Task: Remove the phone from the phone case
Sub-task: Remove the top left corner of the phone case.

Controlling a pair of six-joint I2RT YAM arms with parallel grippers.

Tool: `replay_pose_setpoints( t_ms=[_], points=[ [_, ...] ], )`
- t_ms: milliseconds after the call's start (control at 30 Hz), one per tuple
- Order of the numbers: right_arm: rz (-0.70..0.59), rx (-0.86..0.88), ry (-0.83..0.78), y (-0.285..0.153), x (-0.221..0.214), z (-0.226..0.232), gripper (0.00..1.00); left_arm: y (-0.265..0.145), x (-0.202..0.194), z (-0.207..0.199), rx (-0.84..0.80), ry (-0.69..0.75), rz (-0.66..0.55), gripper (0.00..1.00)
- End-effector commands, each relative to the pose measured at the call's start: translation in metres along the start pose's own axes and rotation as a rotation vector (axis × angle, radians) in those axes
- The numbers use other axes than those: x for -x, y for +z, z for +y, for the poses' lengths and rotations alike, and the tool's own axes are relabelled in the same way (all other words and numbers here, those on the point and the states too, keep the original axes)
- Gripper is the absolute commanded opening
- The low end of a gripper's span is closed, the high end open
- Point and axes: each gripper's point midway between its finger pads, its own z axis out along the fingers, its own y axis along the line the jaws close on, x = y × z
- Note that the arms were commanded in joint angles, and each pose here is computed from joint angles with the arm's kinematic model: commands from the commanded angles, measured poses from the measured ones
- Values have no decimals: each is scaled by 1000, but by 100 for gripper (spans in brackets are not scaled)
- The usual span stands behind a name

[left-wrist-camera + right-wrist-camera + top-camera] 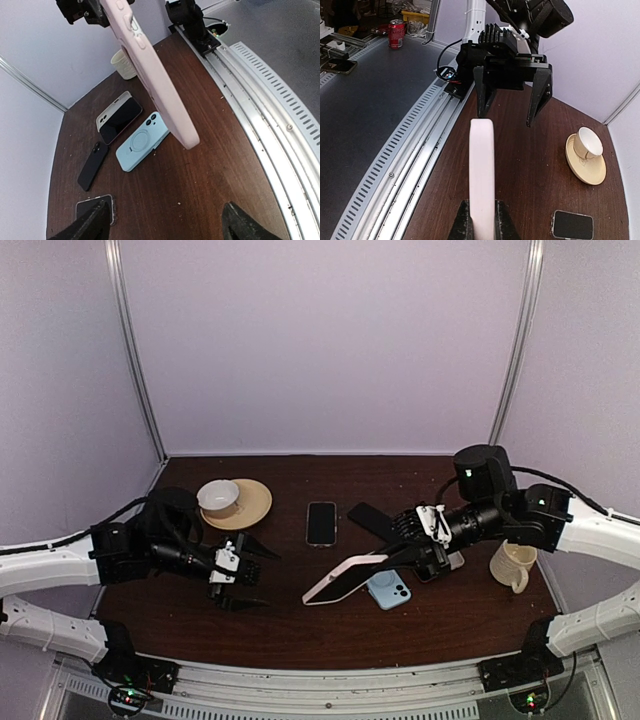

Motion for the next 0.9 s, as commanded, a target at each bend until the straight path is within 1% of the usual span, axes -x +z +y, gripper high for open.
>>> replay_pose_setpoints(
  t_ms=[0, 133, 200, 333, 467, 867],
  points=[
    [-115, 24, -160, -6, 36, 2, 0, 1, 17, -6, -53, 12, -105, 75],
    [-137, 29, -193, 0, 43, 0, 0, 5, 20, -11, -94, 5, -137, 65],
    [-151, 22, -216, 2, 48, -2, 0, 6, 21, -13, -110, 4, -149, 62],
    [-157, -14, -251, 7, 52, -12, 0, 7, 23, -16, -123, 6, -161, 60],
    [-162, -24, -265, 11, 56, -19, 0, 7, 24, -16, -128, 4, -167, 54],
    [-178, -19, -284, 20, 65, -24, 0, 9, 26, -14, -126, 4, -175, 43]
  ],
)
